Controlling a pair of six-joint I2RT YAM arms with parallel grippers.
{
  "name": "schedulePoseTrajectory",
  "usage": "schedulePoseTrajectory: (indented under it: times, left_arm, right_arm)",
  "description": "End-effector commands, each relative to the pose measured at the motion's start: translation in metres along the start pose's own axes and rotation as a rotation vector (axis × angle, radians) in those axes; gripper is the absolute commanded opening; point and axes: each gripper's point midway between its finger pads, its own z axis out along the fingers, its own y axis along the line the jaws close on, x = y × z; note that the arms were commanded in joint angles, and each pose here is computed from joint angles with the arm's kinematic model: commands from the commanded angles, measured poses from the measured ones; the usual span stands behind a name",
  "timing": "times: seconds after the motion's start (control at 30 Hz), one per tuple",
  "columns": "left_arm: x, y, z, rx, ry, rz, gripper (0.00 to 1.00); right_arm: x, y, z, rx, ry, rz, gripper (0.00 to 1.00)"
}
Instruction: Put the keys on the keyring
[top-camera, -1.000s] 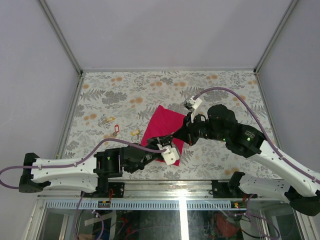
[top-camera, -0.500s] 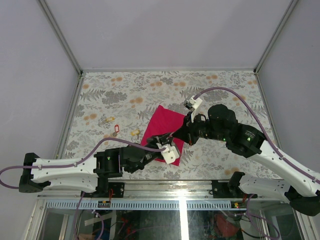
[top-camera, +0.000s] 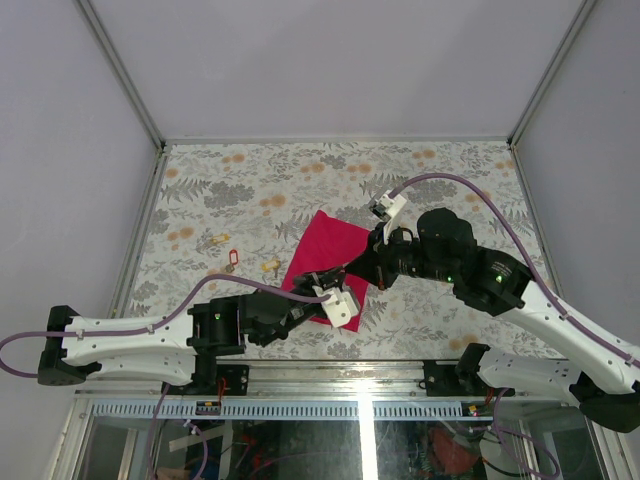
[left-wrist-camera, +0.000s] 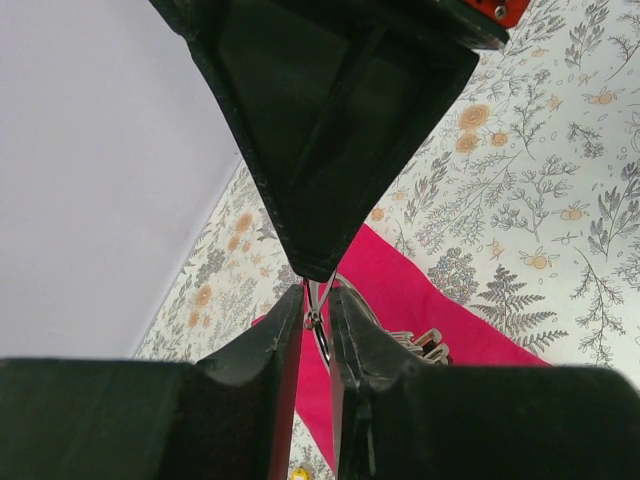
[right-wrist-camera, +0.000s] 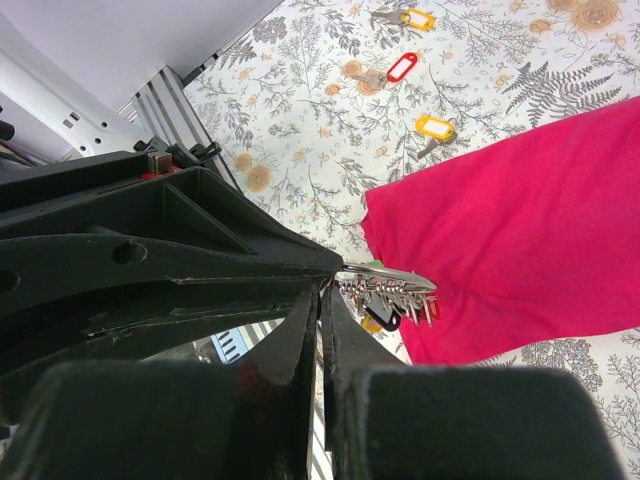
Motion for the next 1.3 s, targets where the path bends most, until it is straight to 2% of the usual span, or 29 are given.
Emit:
schedulePoseTrajectory:
  times: [0.0,0.23,0.43,0.93,0.97,1.13,1.27]
  left_arm:
    - [-0.025,0.028,-0.004,-0.104,-0.077,-0.072,0.16]
    - [-0.025,0.028,-0.004,-0.108,-0.073,-0.075,0.16]
    - [-0.024,0.029,-0.004,-0.11,-0.068,-0.074,0.01]
    - [-0.026,0.029,-0.007,-0.106,-0.083,-0.073,0.0]
    - [-0.026,0.029,-0.007,-0.103,-0.083,-0.071,0.0]
    - [-0.029,0.026,-0.007,-0.08,-0.1,-0.058,0.0]
    - [-0.031,0.025,-0.009,-0.069,-0.114,-0.056,0.0]
  right_arm:
    - [-0.027,0.02,-0.018,-0.062,-0.091,-0.008,0.0]
    - [-0.027,0.02,-0.019,-0.065,-0.092,-0.007,0.0]
    - [-0.026,0.02,-0.019,-0.065,-0.091,-0.009,0.0]
    - [-0.028,0.02,-0.022,-0.063,-0.106,-0.019,0.0]
    - [-0.028,0.02,-0.022,-0.063,-0.108,-0.021,0.01]
    - [-0.033,0.018,-0.025,-0.055,-0.149,-0.029,0.28]
    - [-0.04,0.016,-0.033,-0.036,-0.205,-0.039,0.36]
